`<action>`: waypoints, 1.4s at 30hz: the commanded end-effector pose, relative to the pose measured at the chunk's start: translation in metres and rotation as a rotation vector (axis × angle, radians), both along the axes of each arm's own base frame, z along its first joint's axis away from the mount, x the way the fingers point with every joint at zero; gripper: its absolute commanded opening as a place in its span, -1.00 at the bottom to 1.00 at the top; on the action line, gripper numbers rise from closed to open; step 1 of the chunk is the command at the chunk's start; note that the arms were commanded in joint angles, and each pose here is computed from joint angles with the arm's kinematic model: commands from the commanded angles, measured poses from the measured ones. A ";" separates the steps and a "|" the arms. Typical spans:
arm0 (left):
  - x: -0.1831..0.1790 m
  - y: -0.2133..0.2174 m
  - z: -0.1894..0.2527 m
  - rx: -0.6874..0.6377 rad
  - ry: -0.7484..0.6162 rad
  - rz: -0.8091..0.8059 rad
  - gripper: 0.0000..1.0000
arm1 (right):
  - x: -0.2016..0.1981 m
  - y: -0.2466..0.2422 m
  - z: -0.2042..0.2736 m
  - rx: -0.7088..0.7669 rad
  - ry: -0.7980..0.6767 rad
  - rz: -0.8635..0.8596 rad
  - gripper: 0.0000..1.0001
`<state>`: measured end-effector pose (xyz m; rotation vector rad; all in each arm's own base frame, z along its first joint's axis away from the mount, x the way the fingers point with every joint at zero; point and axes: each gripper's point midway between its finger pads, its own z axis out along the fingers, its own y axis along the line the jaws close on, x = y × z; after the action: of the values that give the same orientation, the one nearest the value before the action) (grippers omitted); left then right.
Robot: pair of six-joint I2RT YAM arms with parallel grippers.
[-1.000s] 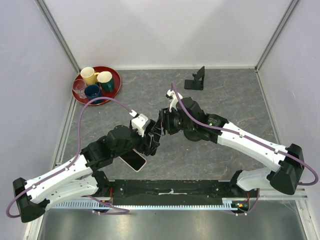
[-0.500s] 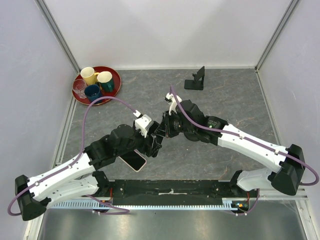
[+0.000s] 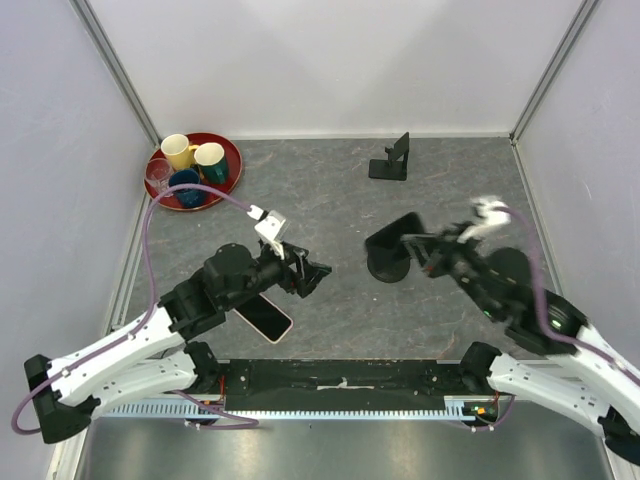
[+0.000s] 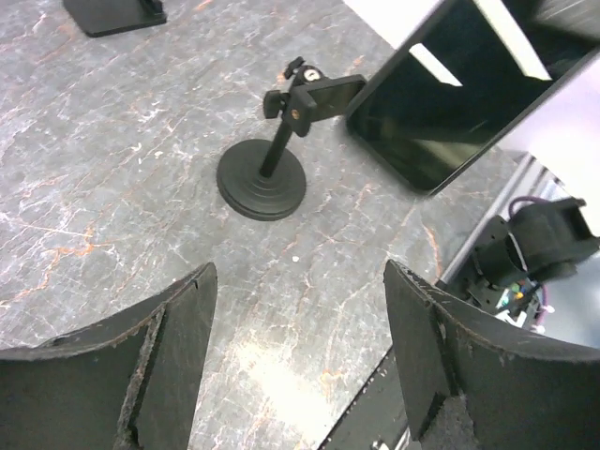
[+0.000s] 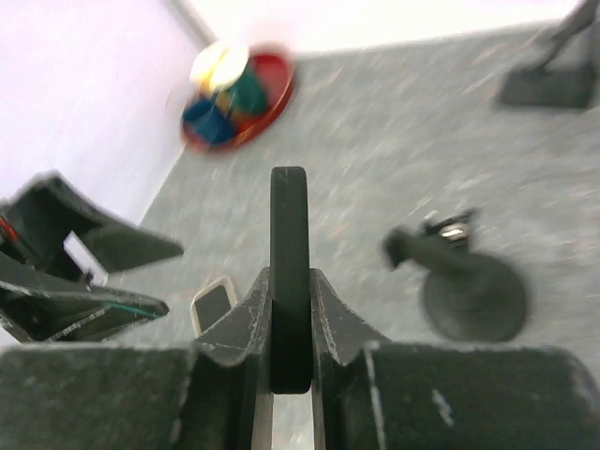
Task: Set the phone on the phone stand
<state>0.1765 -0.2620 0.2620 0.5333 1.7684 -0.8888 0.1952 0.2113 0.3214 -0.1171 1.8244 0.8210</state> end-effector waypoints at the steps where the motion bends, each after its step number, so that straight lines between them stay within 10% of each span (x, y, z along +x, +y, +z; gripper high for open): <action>1: 0.030 -0.015 -0.003 0.006 0.071 0.116 0.51 | 0.006 -0.113 0.036 0.048 -0.151 -0.427 -1.00; 10: 0.063 -0.084 -0.021 0.105 0.044 -0.001 0.18 | -0.018 -0.190 0.045 0.021 -0.179 -0.632 -1.00; 36: 0.113 -0.153 -0.044 0.156 -0.110 0.058 -0.08 | -0.002 -0.136 0.024 -0.098 -0.157 -0.452 -1.00; 42: 0.113 -0.146 -0.048 0.194 -0.130 0.057 -0.68 | 0.004 -0.114 0.016 -0.168 -0.141 -0.376 -1.00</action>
<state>0.2792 -0.4078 0.1867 0.6568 1.8449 -0.6678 0.1924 0.0774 0.3191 0.0953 1.7498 0.3178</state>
